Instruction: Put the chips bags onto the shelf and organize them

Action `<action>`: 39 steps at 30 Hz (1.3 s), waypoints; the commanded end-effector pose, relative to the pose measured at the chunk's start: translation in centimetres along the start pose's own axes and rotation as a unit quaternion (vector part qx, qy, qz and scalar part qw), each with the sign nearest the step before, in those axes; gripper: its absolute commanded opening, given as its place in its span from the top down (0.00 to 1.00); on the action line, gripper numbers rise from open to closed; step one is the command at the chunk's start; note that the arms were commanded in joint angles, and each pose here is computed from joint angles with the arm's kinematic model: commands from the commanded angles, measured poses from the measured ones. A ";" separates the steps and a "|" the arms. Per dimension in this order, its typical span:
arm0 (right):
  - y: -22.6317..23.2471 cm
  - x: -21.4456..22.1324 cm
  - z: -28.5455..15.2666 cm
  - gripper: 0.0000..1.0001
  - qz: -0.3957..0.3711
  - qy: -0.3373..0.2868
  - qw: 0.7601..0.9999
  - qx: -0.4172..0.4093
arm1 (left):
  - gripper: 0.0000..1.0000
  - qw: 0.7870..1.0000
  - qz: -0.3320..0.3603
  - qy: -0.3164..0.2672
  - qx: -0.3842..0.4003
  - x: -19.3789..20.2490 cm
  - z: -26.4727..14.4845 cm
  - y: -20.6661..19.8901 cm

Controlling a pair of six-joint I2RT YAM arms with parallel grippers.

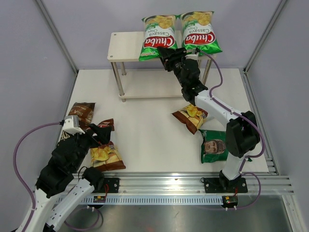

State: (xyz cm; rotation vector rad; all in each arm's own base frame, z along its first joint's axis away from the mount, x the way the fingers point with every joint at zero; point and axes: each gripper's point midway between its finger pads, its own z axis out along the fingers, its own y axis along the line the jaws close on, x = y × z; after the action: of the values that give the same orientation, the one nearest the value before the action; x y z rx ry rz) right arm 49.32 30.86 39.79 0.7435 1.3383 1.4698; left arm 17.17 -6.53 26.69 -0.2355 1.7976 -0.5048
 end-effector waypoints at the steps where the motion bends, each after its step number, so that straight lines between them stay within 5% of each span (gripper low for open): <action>1: 2.4 -1.3 -0.7 0.49 0.013 -0.001 1.000 -0.017 | 0.01 1.000 -0.002 -0.018 0.024 -1.2 -0.7 -0.9; 8: 2.7 -0.9 -1.0 0.36 0.034 0.011 0.999 -0.025 | 0.01 1.000 -0.002 -0.019 0.023 -1.2 -0.7 -0.8; 15: 2.7 -0.7 -1.6 0.35 0.055 0.011 0.998 -0.024 | 0.01 1.000 -0.004 -0.020 0.022 -1.2 -0.7 -0.7; 39: 2.2 -1.5 -2.6 0.60 0.085 -0.061 0.994 -0.001 | 0.01 0.999 -0.010 -0.023 0.022 -1.2 -1.0 -0.6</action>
State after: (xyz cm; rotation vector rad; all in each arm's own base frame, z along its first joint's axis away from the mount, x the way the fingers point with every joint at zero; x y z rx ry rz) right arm 47.35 30.13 38.04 0.9189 1.3248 1.5184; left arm 16.70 -6.37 26.76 -0.2319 1.7884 -0.5157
